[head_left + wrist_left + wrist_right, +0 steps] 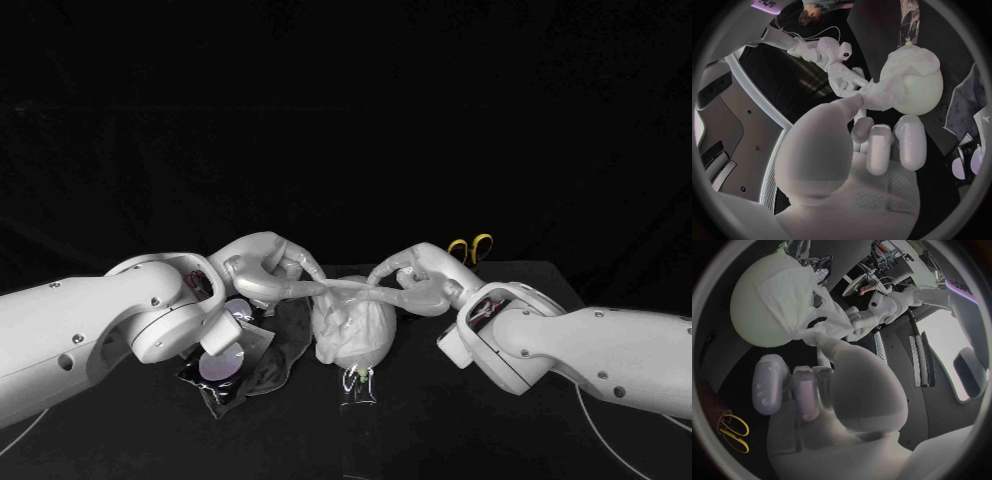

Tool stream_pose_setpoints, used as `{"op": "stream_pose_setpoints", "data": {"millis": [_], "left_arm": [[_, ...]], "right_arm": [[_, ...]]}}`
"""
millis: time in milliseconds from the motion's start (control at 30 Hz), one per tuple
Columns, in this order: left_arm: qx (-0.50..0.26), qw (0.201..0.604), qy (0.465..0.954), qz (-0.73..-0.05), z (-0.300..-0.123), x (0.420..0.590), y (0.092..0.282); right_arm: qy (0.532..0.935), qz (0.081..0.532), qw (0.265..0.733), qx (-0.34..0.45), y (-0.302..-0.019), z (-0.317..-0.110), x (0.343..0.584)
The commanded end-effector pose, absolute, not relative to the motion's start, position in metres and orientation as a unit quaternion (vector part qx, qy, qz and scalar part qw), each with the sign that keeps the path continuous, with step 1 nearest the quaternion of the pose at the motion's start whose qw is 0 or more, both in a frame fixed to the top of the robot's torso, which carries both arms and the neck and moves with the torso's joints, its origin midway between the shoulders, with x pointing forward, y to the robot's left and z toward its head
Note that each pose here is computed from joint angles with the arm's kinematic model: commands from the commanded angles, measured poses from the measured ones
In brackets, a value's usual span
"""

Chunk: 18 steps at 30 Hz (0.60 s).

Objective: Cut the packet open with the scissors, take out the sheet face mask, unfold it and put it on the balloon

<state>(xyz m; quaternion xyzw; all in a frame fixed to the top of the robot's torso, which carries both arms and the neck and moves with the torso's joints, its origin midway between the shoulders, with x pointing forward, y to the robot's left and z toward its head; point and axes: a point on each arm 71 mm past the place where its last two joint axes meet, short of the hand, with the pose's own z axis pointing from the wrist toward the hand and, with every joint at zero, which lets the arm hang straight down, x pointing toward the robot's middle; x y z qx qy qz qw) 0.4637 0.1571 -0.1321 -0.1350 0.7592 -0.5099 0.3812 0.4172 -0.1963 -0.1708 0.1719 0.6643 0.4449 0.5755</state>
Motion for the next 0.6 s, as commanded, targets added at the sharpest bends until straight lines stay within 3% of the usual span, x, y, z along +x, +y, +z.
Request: {"op": "stream_pose_setpoints", "data": {"millis": [33,300,600], "left_arm": [[-0.136,0.392,0.744,-0.524,-0.128,0.462,0.156],[-0.135,0.389,0.740,-0.532,-0.125,0.454,0.155],[-0.128,0.376,0.747,-0.534,-0.124,0.446,0.153]], "right_arm": [[0.651,0.454,0.584,0.173,-0.200,-0.160,0.416],[0.654,0.461,0.581,0.149,-0.215,-0.131,0.406],[0.646,0.468,0.589,0.130,-0.220,-0.112,0.391]]}}
